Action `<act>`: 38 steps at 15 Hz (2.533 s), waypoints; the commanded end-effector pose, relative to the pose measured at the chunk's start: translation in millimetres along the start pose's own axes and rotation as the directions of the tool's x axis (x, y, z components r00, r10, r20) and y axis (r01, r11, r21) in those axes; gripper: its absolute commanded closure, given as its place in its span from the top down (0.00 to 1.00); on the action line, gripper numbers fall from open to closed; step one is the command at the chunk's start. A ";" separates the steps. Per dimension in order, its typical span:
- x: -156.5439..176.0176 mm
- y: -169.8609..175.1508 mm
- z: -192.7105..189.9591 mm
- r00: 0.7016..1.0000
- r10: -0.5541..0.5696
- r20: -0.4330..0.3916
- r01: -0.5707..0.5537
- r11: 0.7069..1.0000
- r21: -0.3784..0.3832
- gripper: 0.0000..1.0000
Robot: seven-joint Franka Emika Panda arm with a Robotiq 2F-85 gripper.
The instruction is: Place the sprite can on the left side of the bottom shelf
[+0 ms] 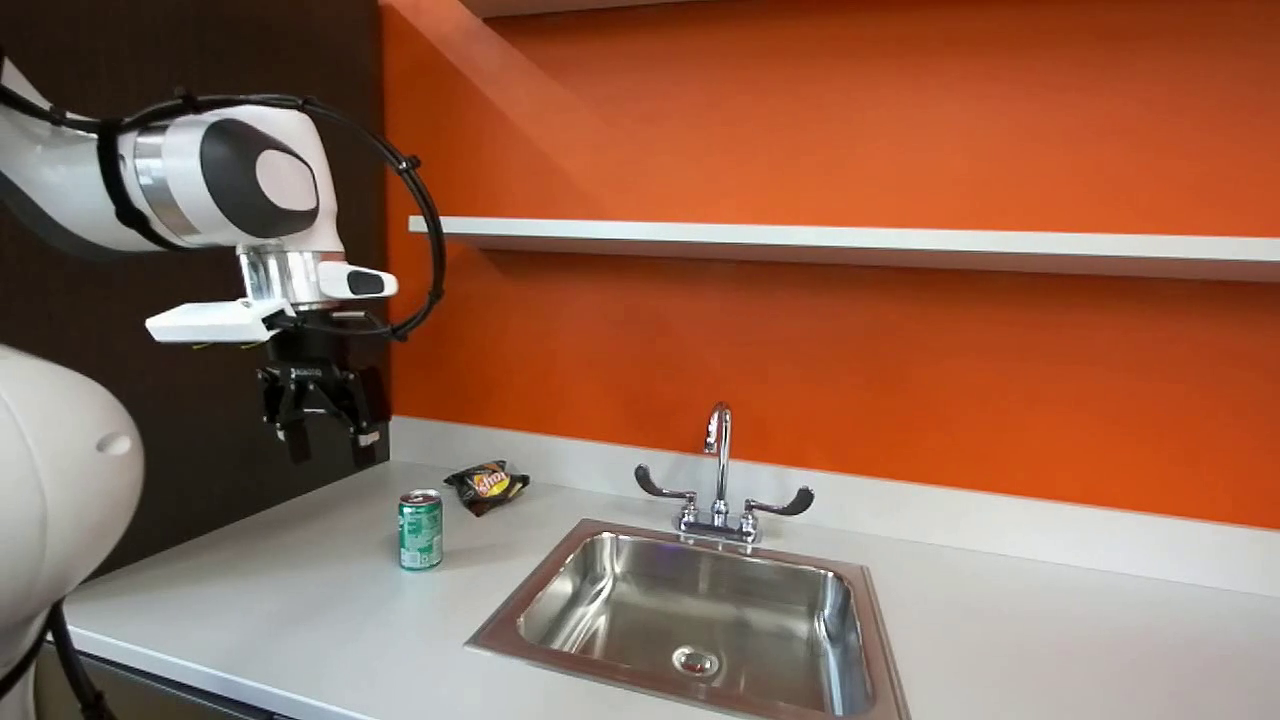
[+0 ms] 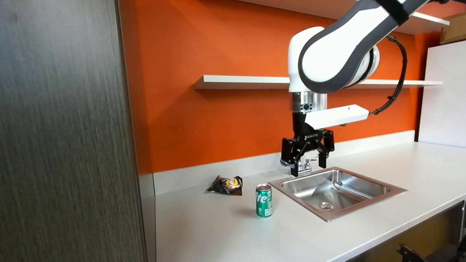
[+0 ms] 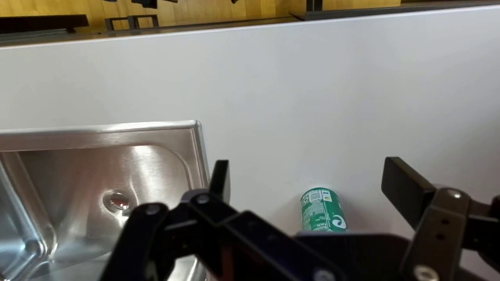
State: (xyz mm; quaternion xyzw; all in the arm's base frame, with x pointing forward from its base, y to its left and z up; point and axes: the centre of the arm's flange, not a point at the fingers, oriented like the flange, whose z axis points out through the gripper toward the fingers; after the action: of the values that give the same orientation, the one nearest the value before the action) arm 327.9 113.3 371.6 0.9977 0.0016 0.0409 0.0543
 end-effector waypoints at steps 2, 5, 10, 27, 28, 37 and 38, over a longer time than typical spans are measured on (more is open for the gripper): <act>11.5 -11.9 20.0 0.997 0.057 -0.048 -0.056 0.998 0.010 1.00; 17.1 -18.8 27.0 0.993 0.090 -0.073 -0.089 0.996 0.015 1.00; 29.2 -27.6 58.6 0.991 0.121 -0.061 -0.120 0.993 0.019 1.00; 79.2 -43.6 141.3 0.987 0.157 -0.010 -0.157 0.987 0.042 1.00; 83.1 -42.9 144.1 0.987 0.161 -0.010 -0.160 0.986 0.043 1.00; 109.9 -43.3 157.4 0.981 0.194 -0.019 -0.193 0.980 0.059 1.00; 111.5 -43.4 158.1 0.980 0.196 -0.019 -0.194 0.979 0.059 1.00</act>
State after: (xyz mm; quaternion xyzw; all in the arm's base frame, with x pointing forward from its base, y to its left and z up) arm 440.7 134.3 224.2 0.9949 -0.0848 0.0495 0.0217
